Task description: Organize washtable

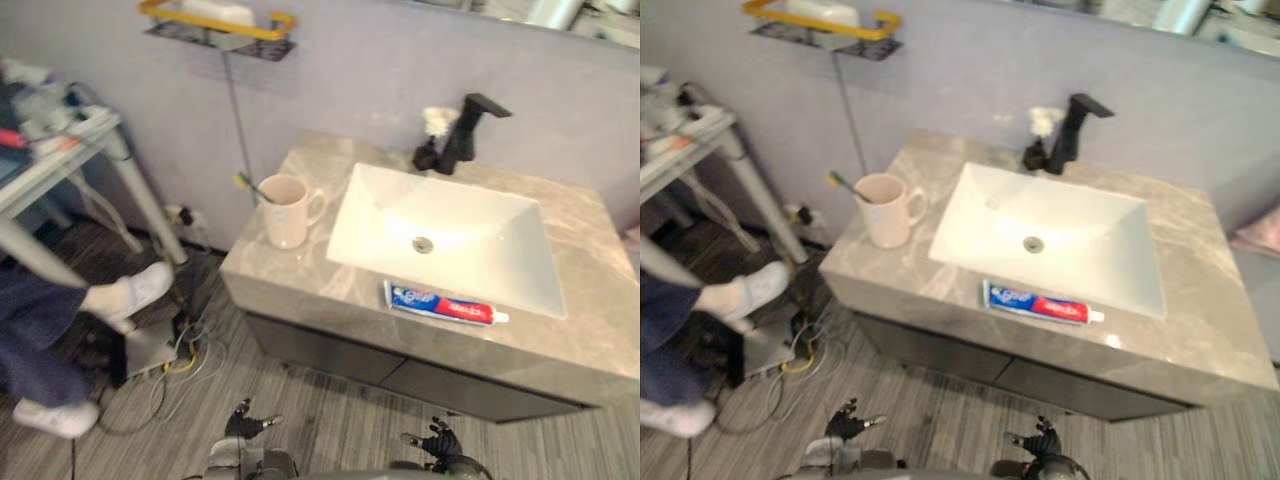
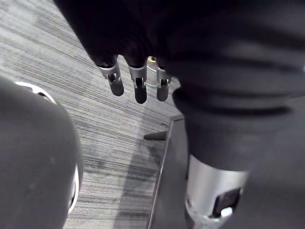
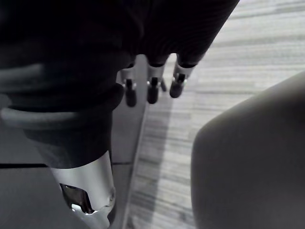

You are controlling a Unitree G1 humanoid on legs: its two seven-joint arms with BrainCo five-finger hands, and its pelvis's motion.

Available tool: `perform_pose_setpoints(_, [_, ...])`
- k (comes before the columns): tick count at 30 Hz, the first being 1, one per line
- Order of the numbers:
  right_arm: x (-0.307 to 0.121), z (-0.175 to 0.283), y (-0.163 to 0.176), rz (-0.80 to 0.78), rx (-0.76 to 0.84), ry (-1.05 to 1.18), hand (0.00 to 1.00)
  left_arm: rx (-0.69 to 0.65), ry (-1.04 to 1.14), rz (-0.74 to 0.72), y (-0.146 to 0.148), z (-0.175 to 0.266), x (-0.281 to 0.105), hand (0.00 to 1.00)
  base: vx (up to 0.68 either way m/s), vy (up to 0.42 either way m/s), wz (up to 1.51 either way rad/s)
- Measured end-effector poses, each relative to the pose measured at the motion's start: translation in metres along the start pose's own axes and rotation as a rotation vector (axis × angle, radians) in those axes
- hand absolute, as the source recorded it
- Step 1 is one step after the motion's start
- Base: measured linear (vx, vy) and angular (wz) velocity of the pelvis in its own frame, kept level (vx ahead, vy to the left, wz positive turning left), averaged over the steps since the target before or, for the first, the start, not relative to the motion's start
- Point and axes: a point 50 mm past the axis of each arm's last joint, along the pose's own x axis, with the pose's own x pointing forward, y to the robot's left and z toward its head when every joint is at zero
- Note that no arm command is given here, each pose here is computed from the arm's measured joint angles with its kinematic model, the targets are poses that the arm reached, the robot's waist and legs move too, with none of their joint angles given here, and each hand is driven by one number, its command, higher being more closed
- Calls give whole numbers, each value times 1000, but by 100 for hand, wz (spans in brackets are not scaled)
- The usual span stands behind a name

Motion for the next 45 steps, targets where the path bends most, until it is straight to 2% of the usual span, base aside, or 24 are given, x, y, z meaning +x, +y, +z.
perform_pose_setpoints(7, [1,3,-3,-7,-6,-12,0,8,18,-19,-6,-2,0,0,154,-39,-39])
perform_pose_setpoints(13, [3,5,-15,-41,-12,-22,0,-18,7,-72,-26,1,-2,0,151,-72,7])
perform_pose_setpoints(23, [-1,-7,-6,-42,35,27,0,29,-21,-58,-14,8,0,0,48,83,-19])
perform_pose_setpoints(30, [-2,-16,-13,-79,89,72,0,27,15,-70,-18,-4,-3,0,1,84,3])
perform_pose_setpoints(41, [-1,-21,-15,-95,132,104,0,18,62,-41,-8,-17,-5,0,-66,43,-2])
perform_pose_setpoints(42, [0,-20,-27,-125,154,107,0,-5,64,-32,-7,-18,-5,0,-33,13,-2])
perform_pose_setpoints(45, [0,-20,-27,-125,154,107,0,-5,64,-32,-7,-18,-5,0,0,0,0])
